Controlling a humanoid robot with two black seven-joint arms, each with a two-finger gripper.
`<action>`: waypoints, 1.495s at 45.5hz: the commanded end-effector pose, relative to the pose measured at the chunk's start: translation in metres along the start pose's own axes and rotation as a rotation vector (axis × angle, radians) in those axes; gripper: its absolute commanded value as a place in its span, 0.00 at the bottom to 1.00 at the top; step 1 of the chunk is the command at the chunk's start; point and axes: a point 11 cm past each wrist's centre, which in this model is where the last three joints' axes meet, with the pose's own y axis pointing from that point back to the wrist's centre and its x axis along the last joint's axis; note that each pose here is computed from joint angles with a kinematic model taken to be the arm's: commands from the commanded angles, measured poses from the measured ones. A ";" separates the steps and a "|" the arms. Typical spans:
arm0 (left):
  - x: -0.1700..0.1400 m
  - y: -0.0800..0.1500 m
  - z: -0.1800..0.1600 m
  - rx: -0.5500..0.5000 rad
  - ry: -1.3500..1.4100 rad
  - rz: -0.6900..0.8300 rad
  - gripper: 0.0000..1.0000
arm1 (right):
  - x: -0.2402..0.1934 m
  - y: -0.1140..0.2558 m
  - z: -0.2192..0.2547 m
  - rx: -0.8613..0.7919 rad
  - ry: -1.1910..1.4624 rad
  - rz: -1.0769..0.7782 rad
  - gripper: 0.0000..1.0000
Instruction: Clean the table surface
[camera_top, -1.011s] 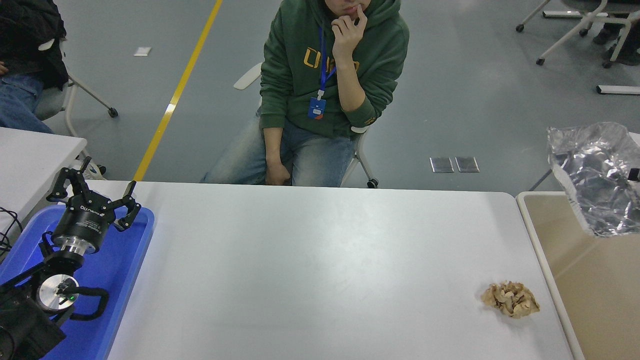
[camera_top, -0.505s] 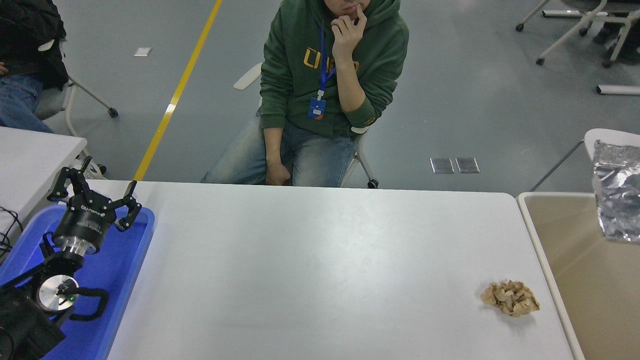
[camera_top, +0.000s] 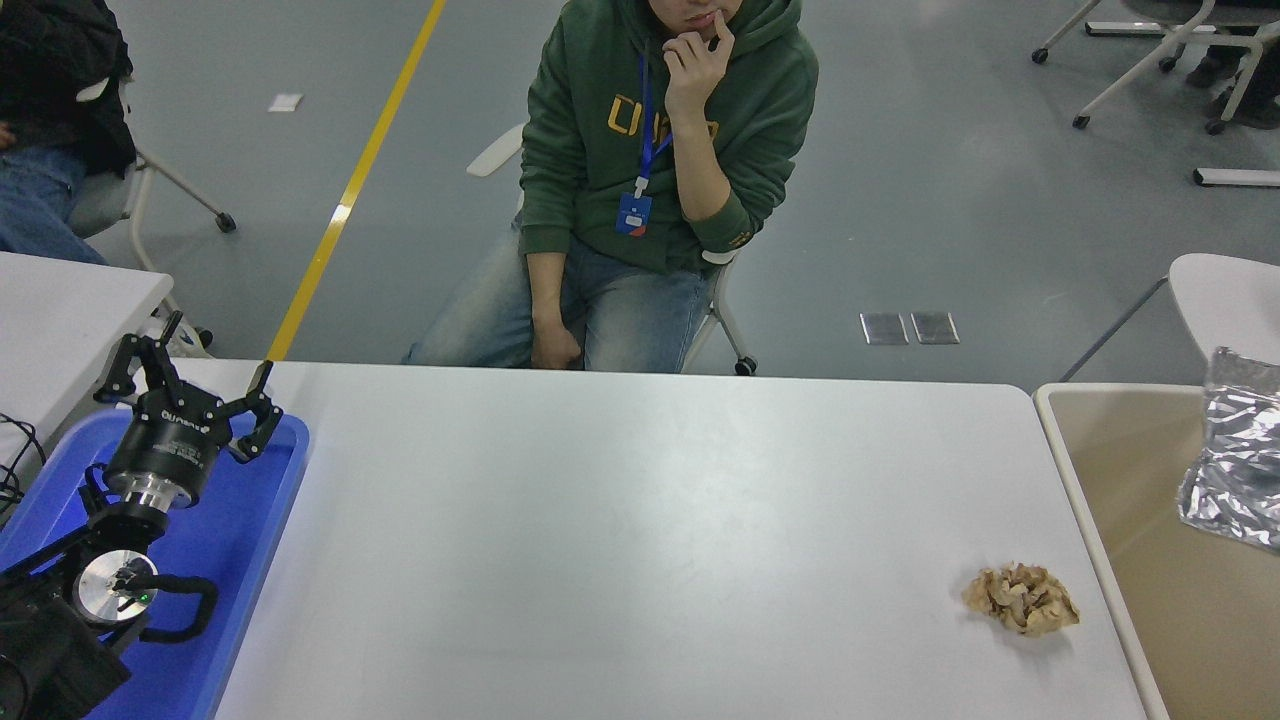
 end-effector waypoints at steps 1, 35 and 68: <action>0.000 0.000 0.000 0.000 0.000 0.000 1.00 | -0.043 0.005 0.005 -0.050 -0.096 0.073 0.00; 0.000 0.000 0.000 0.000 0.000 0.000 1.00 | -0.082 0.012 0.011 -0.131 -0.160 0.062 0.00; 0.000 0.000 0.000 0.001 -0.001 0.000 1.00 | -0.073 0.009 0.003 -0.140 -0.286 0.085 1.00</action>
